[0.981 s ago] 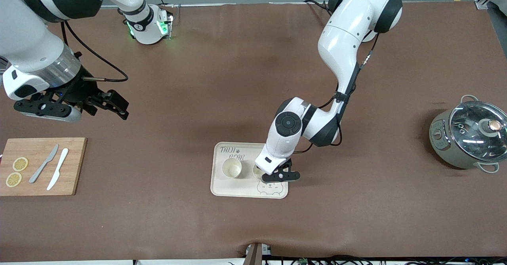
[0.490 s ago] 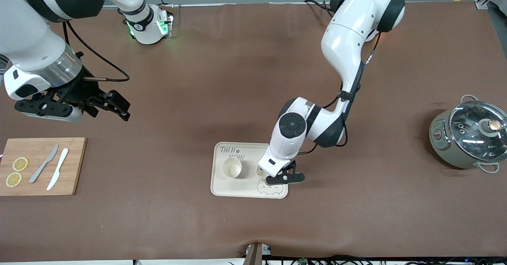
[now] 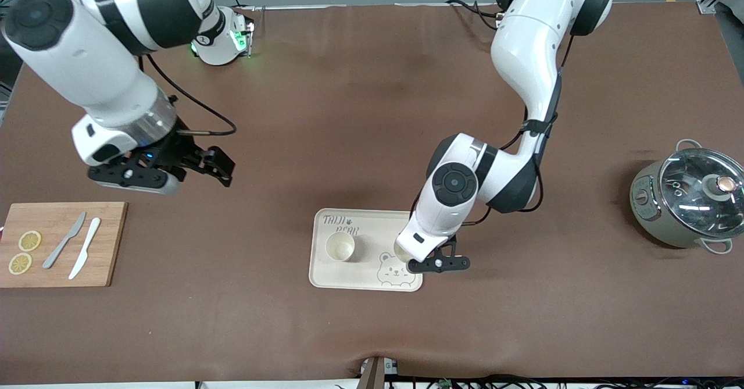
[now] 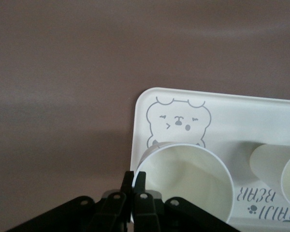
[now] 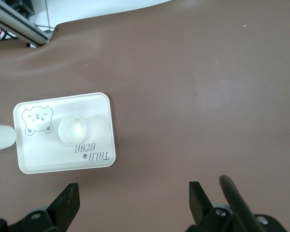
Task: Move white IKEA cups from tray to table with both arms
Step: 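Lift the cup with the left gripper while the right gripper reaches the tray, then carry the cup away with the left gripper while the right gripper descends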
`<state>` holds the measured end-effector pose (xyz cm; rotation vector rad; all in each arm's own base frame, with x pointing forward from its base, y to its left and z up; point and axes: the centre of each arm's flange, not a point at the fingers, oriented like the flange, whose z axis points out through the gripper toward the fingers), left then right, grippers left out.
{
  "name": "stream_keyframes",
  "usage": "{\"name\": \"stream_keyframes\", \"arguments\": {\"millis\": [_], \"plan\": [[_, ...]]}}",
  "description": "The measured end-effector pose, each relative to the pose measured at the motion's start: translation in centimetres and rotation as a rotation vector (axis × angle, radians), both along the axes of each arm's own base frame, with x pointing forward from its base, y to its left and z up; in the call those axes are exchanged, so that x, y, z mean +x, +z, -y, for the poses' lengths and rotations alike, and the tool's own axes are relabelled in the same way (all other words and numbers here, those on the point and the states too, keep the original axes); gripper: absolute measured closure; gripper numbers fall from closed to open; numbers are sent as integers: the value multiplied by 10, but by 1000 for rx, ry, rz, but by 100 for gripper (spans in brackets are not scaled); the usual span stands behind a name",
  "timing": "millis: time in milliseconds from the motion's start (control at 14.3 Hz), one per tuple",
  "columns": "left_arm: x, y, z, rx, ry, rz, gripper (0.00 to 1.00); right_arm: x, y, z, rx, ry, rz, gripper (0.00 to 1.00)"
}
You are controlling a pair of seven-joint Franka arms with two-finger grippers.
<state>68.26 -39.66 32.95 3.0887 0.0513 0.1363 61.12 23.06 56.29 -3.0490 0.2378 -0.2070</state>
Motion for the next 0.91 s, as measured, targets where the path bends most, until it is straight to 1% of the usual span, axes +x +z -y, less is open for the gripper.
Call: {"name": "stream_keyframes", "arguments": {"millis": [280,490,631,911], "plan": [[-2,50,-32,6,-21,-43,97,22,-34,-42,-11,22,-8,0],[-8,77,-68,-1,-50,-61,97,39,-72,-81,-6,30,14,0],[-17,90,-91,-4,-65,-67,97,45,-106,-103,-5,43,26,0],[-43,101,-129,-14,-101,-49,97,54,-162,-121,-18,59,15,0]]}}
